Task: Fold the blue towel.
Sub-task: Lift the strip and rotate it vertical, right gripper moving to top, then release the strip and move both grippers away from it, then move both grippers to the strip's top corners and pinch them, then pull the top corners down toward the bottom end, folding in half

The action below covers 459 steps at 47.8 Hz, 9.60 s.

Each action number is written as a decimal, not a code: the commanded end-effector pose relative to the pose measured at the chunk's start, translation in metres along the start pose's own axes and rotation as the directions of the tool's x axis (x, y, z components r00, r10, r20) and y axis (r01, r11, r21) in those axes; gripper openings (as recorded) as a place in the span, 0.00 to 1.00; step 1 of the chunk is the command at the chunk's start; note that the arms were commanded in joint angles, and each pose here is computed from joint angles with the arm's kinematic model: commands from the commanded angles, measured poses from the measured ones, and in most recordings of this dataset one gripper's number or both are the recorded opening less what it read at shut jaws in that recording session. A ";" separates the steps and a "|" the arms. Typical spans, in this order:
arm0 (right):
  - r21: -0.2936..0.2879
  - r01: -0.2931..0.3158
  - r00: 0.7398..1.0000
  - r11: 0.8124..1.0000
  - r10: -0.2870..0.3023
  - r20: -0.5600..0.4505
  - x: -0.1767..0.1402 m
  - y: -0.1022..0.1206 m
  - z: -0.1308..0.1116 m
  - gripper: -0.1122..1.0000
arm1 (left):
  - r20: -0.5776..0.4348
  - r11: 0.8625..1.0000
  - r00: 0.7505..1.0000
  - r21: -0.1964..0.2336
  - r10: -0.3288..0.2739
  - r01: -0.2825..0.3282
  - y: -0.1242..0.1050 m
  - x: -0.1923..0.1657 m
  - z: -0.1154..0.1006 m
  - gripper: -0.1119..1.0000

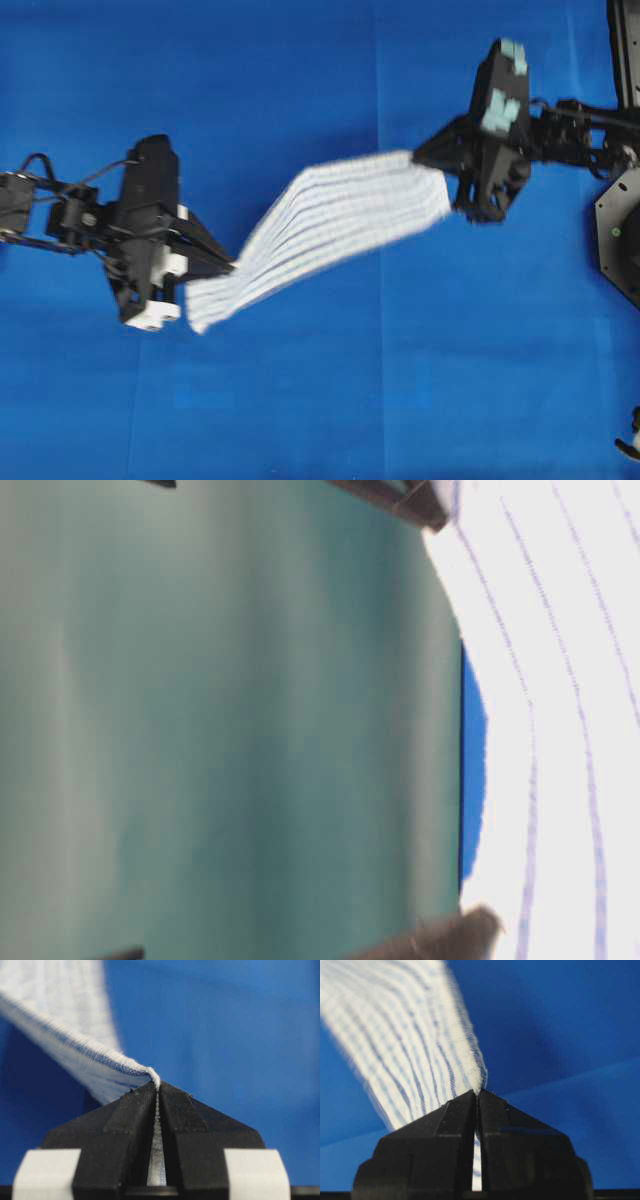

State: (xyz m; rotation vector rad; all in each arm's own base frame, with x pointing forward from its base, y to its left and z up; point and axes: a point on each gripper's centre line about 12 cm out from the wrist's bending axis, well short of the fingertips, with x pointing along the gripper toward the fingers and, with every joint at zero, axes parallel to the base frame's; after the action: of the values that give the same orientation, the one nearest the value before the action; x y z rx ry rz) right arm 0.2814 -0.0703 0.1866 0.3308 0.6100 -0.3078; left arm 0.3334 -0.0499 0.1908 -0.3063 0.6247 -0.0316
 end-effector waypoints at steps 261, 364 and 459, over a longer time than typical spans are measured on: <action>0.000 0.201 0.979 0.980 -0.201 0.039 0.100 -0.083 0.042 0.87 | 0.124 0.880 0.872 -0.037 0.474 -0.473 0.231 0.027 0.014 0.86; 0.018 0.189 0.977 0.982 -0.190 0.094 0.095 -0.076 0.051 0.16 | 0.173 0.885 0.877 0.056 0.448 -0.463 0.214 0.017 0.041 0.14; -0.065 -0.208 0.974 0.976 0.200 -0.108 0.059 0.111 -0.045 0.16 | 0.048 0.996 0.999 0.093 -0.023 0.019 0.005 0.059 -0.041 0.14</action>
State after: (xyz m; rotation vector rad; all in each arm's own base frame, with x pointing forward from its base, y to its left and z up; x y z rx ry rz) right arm 0.3423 0.0348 0.1325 0.3310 0.7044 -0.0769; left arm 0.3537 -0.0611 0.1157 -0.2220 0.5919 -0.0648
